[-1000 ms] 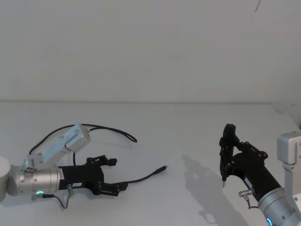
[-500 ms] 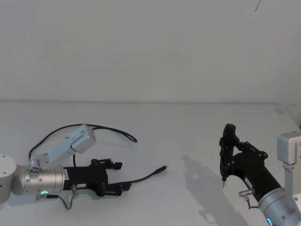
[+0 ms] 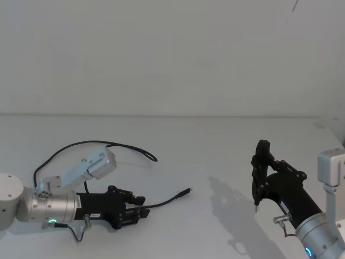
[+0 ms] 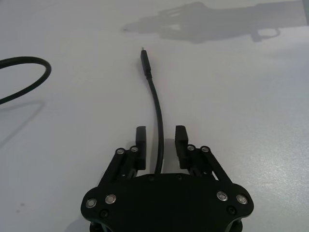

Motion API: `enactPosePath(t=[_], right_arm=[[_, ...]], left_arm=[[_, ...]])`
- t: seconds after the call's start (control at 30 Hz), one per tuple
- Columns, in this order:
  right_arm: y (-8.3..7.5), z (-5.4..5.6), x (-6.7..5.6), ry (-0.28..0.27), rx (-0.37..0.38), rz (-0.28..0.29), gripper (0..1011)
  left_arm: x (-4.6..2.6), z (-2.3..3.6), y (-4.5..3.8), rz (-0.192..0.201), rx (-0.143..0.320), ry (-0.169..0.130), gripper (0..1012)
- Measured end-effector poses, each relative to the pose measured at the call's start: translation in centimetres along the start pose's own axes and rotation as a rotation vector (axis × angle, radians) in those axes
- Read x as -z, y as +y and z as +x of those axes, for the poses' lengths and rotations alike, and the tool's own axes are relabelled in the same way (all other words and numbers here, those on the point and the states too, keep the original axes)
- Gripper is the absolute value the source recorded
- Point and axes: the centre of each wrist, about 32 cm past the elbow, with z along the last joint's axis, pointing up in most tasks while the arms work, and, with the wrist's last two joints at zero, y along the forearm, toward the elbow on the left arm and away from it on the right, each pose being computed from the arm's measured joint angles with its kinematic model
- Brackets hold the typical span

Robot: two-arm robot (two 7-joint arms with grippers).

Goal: Pick up the data cable with the one hand.

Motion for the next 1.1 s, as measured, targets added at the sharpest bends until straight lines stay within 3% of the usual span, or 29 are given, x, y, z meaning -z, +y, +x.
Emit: enactPosePath(t=[0.27,0.63,0.77,1.1], right_arm=[[0.0,0.0,0.0,0.000,0.000,0.000,279],[0.0,0.0,0.0,0.000,0.000,0.000,279],[0.0,0.0,0.0,0.000,0.000,0.000,279],[0.0,0.0,0.0,0.000,0.000,0.000,279]], left_arm=[[-0.18,-0.18,-0.18,0.013,0.009,-0.012,160],[-0.62,-0.25,-0.14,0.011,-0.031,-0.031,48],[-0.98,-0.30,-0.04,-0.010,-0.059,-0.040,48],[-2.61,-0.79,0.93,-0.131,-0.156,-0.049,48]])
